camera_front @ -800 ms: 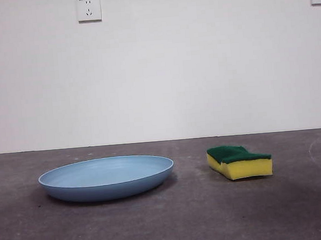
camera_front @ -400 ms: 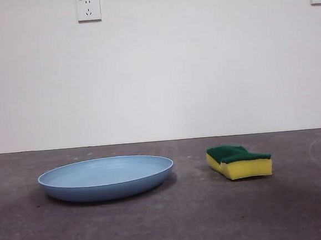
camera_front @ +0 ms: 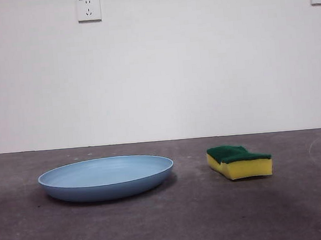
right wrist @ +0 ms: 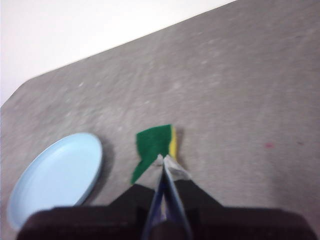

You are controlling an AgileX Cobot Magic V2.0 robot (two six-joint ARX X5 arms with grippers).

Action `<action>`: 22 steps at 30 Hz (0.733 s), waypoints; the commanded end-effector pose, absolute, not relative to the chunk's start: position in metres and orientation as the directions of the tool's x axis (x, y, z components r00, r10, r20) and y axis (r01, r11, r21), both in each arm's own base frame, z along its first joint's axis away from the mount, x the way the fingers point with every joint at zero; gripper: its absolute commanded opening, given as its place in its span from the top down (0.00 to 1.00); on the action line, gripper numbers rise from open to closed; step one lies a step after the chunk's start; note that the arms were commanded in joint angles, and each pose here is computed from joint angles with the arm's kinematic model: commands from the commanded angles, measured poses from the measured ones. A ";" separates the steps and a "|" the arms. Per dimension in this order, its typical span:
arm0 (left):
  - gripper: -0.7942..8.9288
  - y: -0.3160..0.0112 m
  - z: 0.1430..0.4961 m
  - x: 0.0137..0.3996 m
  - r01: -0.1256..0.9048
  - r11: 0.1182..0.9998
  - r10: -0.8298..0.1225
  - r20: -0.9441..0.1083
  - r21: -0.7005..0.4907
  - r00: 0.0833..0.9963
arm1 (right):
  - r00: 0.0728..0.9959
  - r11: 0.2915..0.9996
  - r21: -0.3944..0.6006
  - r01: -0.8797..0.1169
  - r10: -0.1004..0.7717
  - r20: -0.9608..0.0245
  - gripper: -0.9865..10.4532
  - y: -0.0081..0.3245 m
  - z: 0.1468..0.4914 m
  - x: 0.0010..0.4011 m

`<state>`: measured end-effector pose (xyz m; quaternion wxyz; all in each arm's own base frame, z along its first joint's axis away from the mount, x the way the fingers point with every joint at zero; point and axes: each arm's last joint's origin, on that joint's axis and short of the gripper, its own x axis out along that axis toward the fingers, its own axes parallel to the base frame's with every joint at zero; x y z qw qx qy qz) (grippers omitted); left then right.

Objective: Pick up the plate,pick up the cloth,clean the plate with the cloth

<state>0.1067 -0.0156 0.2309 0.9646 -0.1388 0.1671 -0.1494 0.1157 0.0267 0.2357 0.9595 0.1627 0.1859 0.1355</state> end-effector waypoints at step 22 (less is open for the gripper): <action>0.44 -0.028 0.249 0.201 0.261 0.848 -0.506 -0.561 -0.460 0.655 | 0.576 0.880 0.363 -0.307 0.475 -0.665 0.50 0.046 0.246 0.181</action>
